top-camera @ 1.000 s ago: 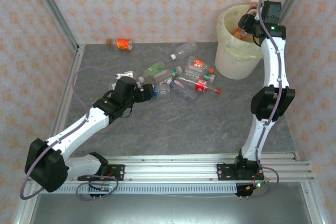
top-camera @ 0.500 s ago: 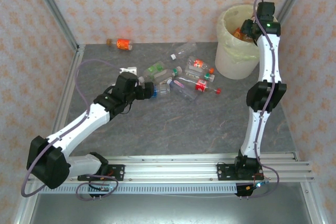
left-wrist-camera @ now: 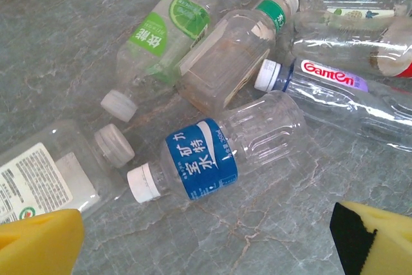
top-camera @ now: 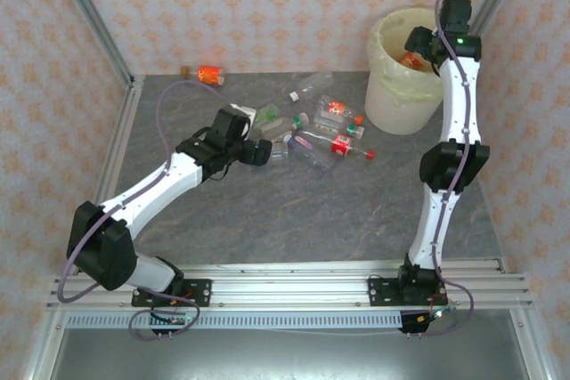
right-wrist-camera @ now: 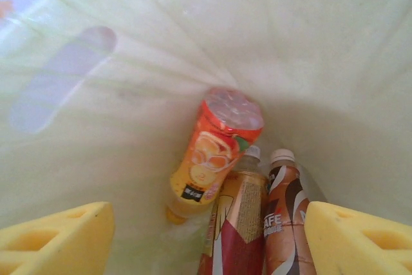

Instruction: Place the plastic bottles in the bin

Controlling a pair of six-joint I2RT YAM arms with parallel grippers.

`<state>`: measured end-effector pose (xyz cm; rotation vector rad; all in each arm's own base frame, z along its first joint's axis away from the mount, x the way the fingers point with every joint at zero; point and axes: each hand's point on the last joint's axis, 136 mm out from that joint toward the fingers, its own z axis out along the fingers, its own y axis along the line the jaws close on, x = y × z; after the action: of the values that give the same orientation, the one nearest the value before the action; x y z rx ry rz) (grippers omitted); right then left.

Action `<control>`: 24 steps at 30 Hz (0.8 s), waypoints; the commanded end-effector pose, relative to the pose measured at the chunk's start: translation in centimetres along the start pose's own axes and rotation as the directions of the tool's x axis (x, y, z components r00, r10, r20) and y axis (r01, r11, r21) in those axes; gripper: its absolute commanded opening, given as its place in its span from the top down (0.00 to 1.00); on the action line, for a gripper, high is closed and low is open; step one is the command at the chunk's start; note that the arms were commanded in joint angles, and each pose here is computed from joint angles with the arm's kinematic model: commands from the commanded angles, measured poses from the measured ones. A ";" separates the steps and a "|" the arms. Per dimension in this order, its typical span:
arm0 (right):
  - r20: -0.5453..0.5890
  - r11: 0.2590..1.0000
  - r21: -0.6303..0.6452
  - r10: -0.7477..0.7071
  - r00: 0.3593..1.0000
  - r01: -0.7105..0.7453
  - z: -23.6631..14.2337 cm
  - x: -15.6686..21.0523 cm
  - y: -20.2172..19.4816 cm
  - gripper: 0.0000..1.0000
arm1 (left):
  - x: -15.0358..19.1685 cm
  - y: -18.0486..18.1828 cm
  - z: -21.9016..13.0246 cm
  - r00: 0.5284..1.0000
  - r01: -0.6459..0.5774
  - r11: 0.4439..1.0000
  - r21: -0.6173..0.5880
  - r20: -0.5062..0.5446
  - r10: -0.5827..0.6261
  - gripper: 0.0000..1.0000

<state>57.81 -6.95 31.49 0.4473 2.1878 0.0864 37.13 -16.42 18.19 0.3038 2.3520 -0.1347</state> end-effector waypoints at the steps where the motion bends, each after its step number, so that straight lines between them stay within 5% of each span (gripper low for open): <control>1: 0.092 0.997 -0.076 0.017 0.996 -0.010 -4.6 -2.7 1.6 0.20 | 0.6 -0.3 0.7 0.991 -0.116 0.993 0.007 -0.066 0.117 0.00; 5: 0.113 0.994 -0.112 0.023 0.993 -0.010 -6.0 -3.3 2.3 0.17 | 1.0 0.4 2.2 0.977 -0.177 0.984 -0.028 -0.124 0.172 0.00; 14: 0.157 0.980 -0.200 0.051 0.986 -0.019 -10.2 -3.1 3.4 0.09 | 1.2 -1.7 4.8 0.948 -0.241 0.966 0.089 -0.189 0.254 0.00; 16: 0.189 0.977 -0.212 0.060 0.980 -0.019 -11.4 -2.9 3.3 0.00 | 1.3 -1.7 5.5 0.943 -0.261 0.961 0.090 -0.189 0.274 0.00; 24: 0.228 0.942 -0.330 0.150 0.962 -0.069 -17.1 0.8 3.6 0.01 | 1.9 -1.9 8.4 0.906 -0.300 0.944 0.140 -0.267 0.328 0.00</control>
<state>46.93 -2.79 38.75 0.3954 1.9942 0.3265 41.21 -19.44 11.13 0.7213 2.5296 -0.0375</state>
